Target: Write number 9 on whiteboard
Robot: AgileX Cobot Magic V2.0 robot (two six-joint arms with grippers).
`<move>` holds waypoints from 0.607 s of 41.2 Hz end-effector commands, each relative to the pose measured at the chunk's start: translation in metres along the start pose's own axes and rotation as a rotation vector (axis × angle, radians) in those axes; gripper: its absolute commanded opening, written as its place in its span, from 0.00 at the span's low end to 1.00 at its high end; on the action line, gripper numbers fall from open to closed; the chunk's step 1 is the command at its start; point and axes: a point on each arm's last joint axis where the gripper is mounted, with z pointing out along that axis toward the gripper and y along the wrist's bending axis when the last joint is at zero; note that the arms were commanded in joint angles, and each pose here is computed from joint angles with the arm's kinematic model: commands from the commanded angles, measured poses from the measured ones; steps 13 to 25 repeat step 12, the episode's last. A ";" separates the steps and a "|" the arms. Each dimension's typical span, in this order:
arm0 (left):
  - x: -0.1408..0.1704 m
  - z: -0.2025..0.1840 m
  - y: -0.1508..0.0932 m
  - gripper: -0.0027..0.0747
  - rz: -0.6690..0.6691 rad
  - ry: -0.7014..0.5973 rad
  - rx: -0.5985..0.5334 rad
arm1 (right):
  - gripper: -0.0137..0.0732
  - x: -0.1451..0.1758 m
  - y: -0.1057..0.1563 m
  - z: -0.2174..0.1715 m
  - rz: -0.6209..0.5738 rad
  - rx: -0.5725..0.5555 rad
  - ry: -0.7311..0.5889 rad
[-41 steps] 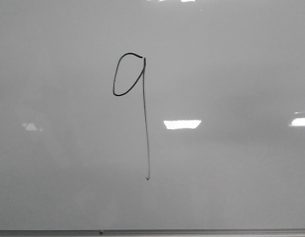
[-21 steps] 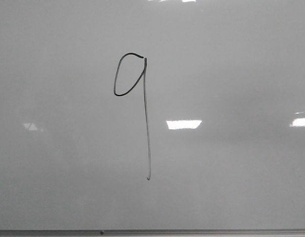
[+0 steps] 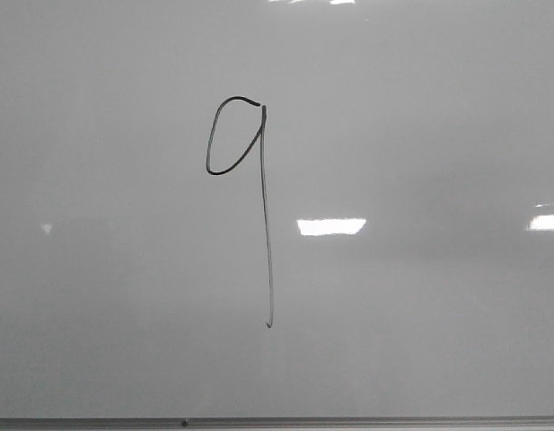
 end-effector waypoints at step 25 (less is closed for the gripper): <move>0.008 0.002 0.001 0.01 0.008 -0.051 -0.009 | 0.09 -0.013 -0.003 -0.002 0.019 0.035 -0.072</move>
